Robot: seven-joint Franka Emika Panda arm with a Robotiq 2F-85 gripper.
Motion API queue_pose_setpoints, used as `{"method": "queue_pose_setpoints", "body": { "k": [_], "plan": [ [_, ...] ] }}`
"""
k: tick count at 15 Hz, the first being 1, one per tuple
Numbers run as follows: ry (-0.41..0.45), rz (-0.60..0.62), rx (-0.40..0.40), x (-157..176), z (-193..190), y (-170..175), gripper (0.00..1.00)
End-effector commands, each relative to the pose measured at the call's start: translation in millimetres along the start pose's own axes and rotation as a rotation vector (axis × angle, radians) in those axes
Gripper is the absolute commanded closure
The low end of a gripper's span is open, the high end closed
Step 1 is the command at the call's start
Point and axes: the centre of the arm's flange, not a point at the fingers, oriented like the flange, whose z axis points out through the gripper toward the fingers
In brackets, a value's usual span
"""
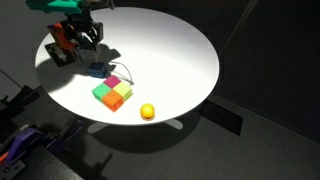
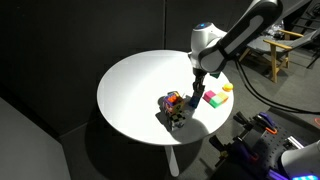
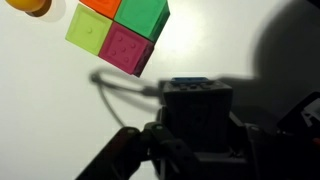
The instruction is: Put the gray block on the blue block
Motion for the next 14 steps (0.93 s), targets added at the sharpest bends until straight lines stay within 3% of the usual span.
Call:
{"method": "queue_pose_setpoints", "body": {
  "k": [1, 14],
  "plan": [
    [-0.013, 0.015, -0.014, 15, 8, -1, 0.73],
    [-0.02, -0.01, -0.005, 27, 35, -7, 0.73]
  ]
}}
